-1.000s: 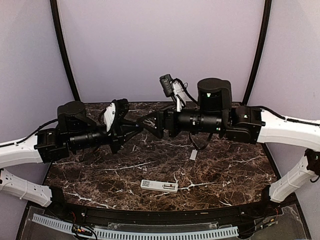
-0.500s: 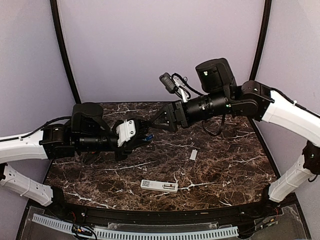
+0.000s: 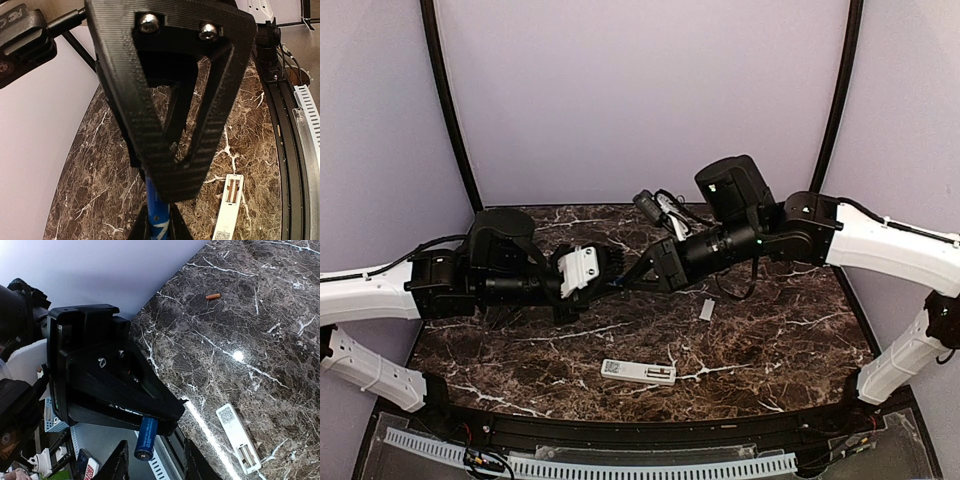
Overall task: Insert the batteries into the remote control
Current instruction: Pass from the left arm to the right
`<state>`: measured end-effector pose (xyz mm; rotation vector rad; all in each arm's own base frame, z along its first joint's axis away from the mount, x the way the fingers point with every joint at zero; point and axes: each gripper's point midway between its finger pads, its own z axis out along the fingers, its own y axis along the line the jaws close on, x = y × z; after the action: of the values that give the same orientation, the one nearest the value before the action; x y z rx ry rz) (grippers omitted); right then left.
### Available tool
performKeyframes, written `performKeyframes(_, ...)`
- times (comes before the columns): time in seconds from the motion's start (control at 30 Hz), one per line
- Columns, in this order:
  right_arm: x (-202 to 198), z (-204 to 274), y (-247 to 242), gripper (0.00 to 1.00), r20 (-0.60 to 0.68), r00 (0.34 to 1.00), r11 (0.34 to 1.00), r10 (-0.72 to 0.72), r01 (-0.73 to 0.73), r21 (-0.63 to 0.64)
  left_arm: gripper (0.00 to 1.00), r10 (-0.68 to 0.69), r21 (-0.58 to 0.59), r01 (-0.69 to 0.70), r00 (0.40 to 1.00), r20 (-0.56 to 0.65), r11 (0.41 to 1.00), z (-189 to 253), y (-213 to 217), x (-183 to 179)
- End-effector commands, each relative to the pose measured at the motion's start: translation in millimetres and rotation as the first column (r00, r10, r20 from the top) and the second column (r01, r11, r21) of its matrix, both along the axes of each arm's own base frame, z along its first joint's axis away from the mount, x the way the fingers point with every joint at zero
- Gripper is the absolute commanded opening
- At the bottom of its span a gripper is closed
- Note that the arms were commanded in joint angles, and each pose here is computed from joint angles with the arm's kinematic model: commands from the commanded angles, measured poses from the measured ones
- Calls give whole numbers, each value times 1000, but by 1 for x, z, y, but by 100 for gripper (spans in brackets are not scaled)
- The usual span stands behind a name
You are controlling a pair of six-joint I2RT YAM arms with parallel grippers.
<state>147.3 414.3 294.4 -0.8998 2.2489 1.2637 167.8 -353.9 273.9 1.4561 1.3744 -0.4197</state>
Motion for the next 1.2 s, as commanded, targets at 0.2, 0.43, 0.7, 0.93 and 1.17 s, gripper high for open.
performKeyframes(0.2, 0, 17, 15, 20, 11, 999, 995, 46, -47, 93, 0, -13, -1, 13, 1000, 22, 1000, 11, 0, -3)
performKeyframes(0.43, -3, 10, 10, 11, -5, 999, 996, 44, -43, 72, 0, -12, 1, 12, 1000, 22, 1000, 11, 0, -3)
performKeyframes(0.7, -9, 5, 12, 21, -33, 996, 994, 81, -79, 71, 0, 22, 14, -22, 999, 32, 1000, 8, 1, 3)
performKeyframes(0.93, -9, 8, 9, 21, -20, 997, 995, 71, -69, 74, 0, 35, 23, -36, 998, 45, 999, 6, 4, 6)
performKeyframes(1.17, -10, 7, 10, 0, -21, 997, 994, 79, -77, 78, 0, 24, 30, -25, 999, 38, 999, 4, 3, 4)
